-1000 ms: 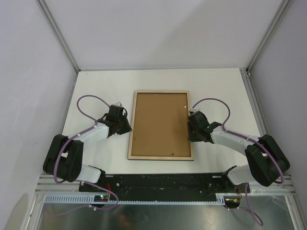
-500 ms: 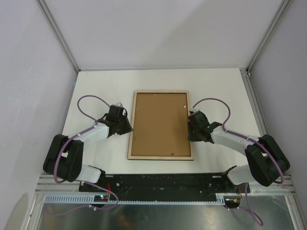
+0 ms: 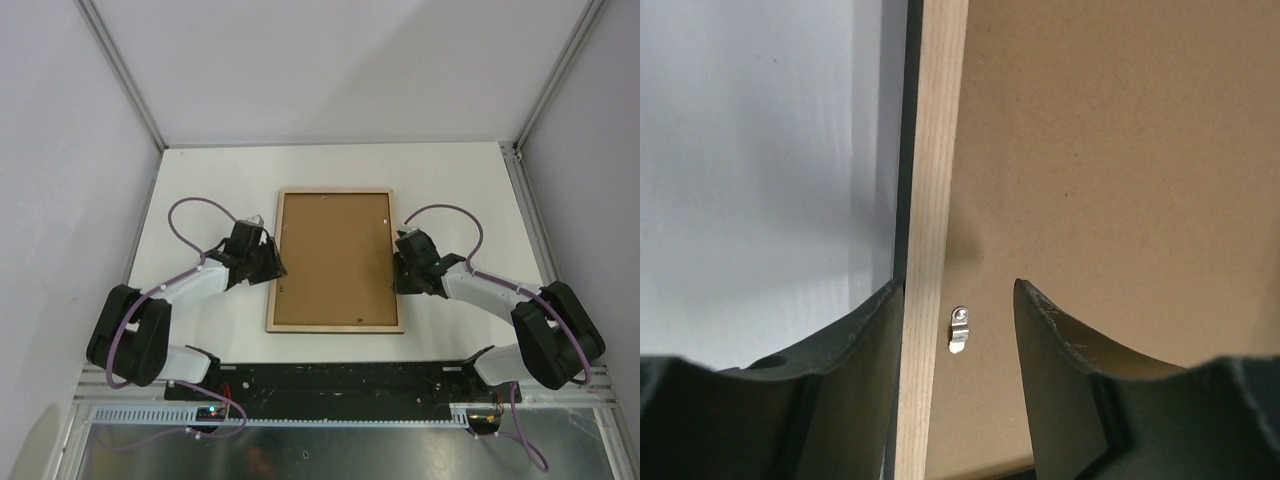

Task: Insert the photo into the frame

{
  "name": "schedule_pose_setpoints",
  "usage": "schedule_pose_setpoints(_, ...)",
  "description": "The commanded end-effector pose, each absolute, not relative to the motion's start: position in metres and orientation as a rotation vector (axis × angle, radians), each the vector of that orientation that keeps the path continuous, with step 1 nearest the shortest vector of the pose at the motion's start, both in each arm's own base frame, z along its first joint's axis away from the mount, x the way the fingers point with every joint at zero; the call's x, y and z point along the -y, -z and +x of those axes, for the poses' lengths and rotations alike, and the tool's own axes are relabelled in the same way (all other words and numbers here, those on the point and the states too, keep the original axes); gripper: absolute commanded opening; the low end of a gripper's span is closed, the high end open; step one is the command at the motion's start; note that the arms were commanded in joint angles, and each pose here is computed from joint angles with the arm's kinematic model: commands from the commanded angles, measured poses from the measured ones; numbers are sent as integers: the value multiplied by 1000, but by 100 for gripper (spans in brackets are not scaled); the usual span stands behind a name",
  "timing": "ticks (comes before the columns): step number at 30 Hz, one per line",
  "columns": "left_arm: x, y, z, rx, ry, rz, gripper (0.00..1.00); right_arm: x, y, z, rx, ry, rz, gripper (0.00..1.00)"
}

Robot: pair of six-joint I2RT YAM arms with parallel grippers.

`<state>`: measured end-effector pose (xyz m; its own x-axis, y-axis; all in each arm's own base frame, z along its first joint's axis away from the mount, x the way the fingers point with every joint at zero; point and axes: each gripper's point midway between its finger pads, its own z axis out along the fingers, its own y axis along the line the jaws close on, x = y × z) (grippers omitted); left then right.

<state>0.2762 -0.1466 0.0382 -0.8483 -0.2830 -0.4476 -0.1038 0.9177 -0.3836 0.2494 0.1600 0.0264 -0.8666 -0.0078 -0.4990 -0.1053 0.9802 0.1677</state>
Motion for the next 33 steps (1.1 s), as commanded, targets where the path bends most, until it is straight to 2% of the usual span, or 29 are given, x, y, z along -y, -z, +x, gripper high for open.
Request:
schedule_pose_setpoints(1, 148, -36, 268, -2572, 425, -222, 53, -143, -18, 249, -2614, -182, -73, 0)
schedule_pose_setpoints(12, 145, -29, 264, -2588, 286, -183, 49, -140, -19, 247, -2611, -200, -70, 0)
schedule_pose_setpoints(25, 152, -19, 249, -2633, 280, -138, 49, -139, -18, 248, -2613, -228, -62, 0)
schedule_pose_setpoints(33, 148, -15, 243, -2650, 258, -127, 41, -139, -18, 249, -2617, -234, -56, 0)
